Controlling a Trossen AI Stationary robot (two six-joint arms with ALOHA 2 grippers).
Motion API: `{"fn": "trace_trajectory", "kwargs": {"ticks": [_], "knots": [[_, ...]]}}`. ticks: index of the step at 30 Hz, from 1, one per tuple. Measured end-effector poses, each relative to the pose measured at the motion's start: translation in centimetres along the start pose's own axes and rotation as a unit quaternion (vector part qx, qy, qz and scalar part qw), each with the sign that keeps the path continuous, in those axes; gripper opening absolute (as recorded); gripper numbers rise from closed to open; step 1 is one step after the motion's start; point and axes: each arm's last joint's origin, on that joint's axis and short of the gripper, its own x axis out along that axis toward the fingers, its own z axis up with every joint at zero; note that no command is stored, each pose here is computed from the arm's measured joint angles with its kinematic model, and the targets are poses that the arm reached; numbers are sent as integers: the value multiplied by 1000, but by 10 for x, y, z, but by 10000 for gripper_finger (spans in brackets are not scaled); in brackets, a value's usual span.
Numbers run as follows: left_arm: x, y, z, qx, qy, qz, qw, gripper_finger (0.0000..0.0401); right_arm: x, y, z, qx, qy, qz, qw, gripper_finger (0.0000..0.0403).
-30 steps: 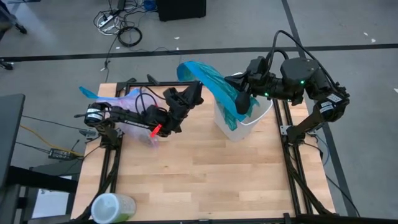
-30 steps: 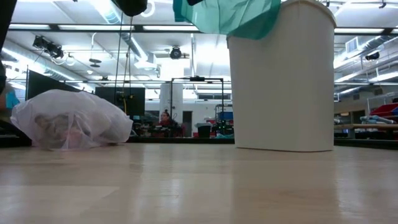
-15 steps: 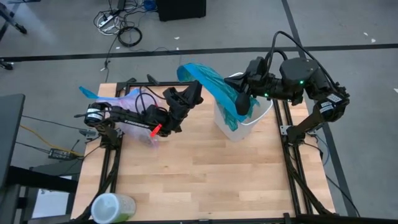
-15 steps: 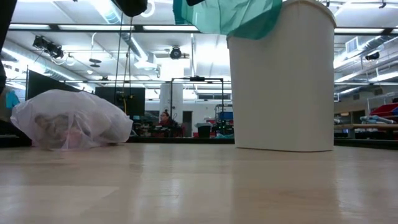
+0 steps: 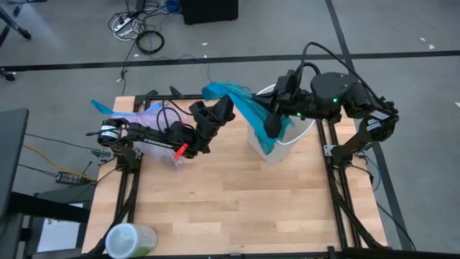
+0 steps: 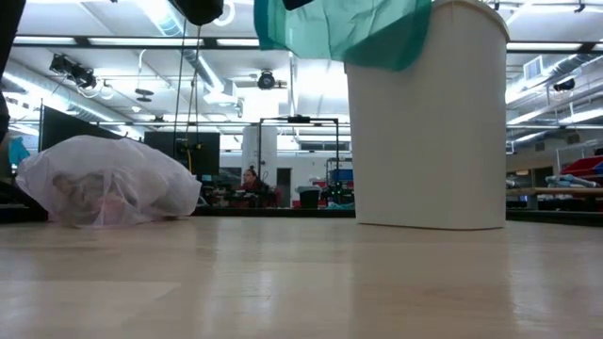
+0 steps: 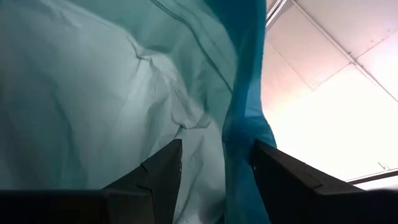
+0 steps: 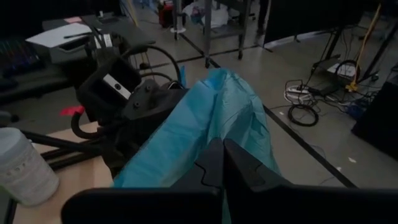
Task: Place trash/remove bag and relplace
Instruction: Put the blue trash bag into the white trash bin
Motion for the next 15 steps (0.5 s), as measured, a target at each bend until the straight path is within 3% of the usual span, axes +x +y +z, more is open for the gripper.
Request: {"fn": "trace_trajectory", "kwargs": {"ticks": [9, 15], "knots": [[0, 0, 0, 1, -2, 2, 1000, 195, 3, 2, -1, -2, 3, 2, 1000, 0], [0, 1, 1, 8, -10, 9, 1000, 144, 4, 2, -2, -7, 4, 2, 1000, 0]]}}
